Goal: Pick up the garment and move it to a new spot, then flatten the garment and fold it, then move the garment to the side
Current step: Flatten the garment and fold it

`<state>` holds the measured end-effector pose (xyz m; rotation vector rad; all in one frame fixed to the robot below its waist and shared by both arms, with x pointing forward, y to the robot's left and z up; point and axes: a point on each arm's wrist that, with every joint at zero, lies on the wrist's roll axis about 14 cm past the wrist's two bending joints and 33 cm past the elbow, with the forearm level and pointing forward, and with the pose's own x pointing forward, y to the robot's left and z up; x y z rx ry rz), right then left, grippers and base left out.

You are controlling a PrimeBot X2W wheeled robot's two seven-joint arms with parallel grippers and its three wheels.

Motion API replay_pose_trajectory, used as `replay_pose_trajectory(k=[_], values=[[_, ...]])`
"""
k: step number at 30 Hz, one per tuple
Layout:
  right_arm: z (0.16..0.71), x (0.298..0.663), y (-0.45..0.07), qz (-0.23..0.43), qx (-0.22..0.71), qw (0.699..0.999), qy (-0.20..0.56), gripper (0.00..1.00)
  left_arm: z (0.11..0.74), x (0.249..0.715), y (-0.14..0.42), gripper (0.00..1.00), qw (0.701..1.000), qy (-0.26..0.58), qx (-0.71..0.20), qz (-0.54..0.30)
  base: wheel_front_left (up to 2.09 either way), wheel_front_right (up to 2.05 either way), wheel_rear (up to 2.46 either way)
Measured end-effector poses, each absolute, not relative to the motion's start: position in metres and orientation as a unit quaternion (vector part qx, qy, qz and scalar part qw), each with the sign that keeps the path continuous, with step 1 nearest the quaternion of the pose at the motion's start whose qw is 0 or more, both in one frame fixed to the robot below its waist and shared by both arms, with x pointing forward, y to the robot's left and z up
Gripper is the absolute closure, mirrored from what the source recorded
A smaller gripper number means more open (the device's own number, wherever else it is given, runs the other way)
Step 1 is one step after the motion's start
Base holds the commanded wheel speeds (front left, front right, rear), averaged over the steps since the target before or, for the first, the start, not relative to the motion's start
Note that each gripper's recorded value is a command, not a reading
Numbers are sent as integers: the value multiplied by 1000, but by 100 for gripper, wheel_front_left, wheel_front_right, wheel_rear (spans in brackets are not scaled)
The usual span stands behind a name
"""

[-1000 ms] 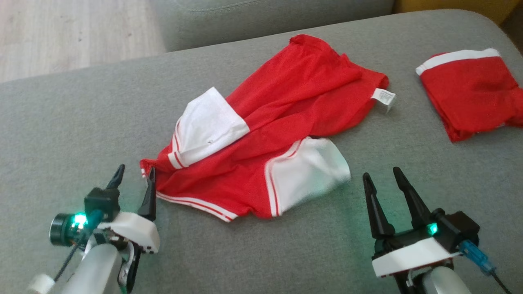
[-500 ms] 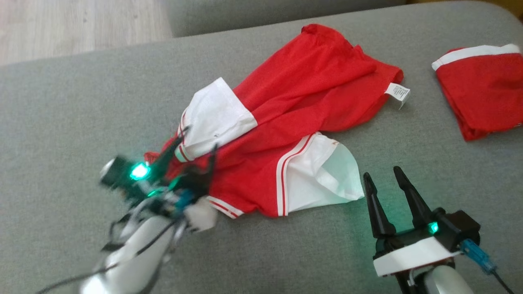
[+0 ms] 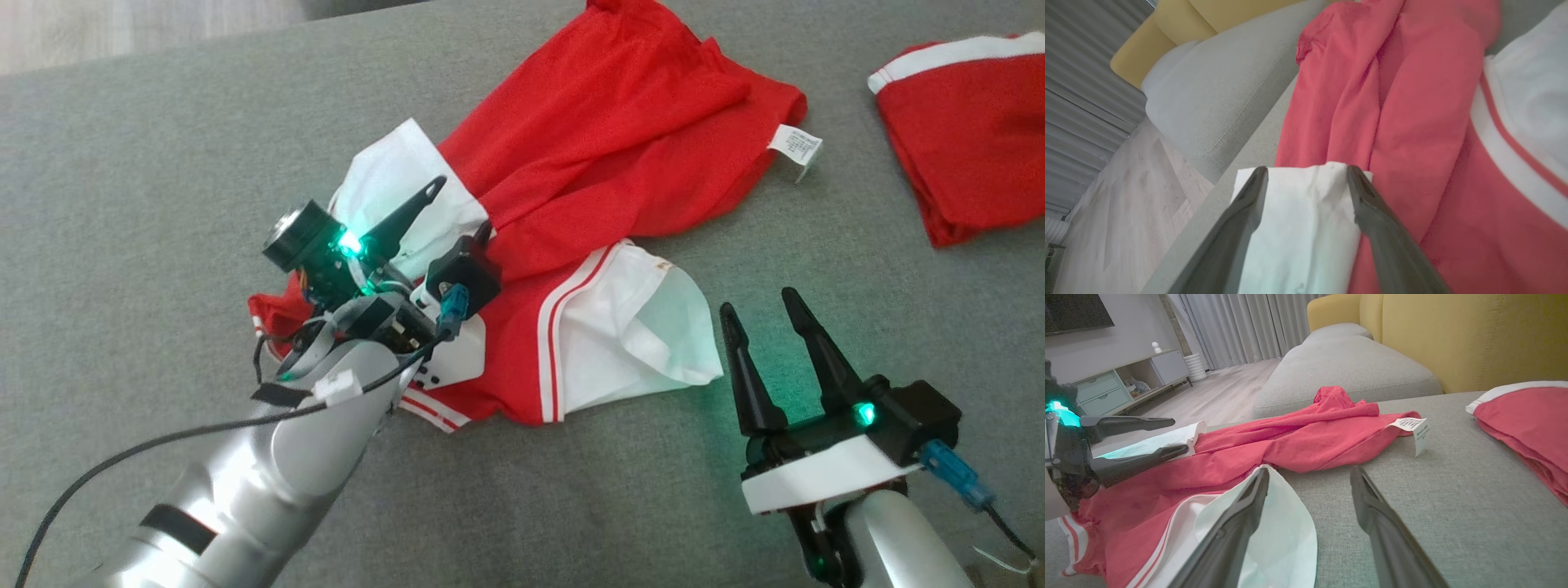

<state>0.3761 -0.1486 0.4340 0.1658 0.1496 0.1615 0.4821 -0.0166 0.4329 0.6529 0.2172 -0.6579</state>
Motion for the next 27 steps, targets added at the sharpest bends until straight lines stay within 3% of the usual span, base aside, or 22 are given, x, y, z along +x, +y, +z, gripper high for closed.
replay_pose_trajectory(k=[4, 6, 8, 13, 19, 27], values=[[434, 375, -152, 75, 82, 991, 75, 0, 419, 479, -15, 0, 883, 132, 314, -324, 0, 0, 0], [435, 374, -153, 74, 82, 991, 74, 0, 416, 478, -16, 56, 881, 137, 312, -328, 0, 0, 0], [435, 374, -153, 73, 81, 991, 73, 0, 420, 478, -19, 100, 882, 129, 308, -332, 0, 0, 0], [437, 376, -153, 74, 82, 991, 70, 0, 435, 475, -29, 100, 891, 97, 287, -339, 0, 0, 0], [436, 380, -144, 87, 87, 990, 70, 0, 486, 483, -21, 100, 924, 13, 239, -298, 0, 0, 0], [418, 406, -160, 60, 112, 988, 91, 0, 526, 499, 70, 100, 958, -45, 214, -183, 0, 0, 0]])
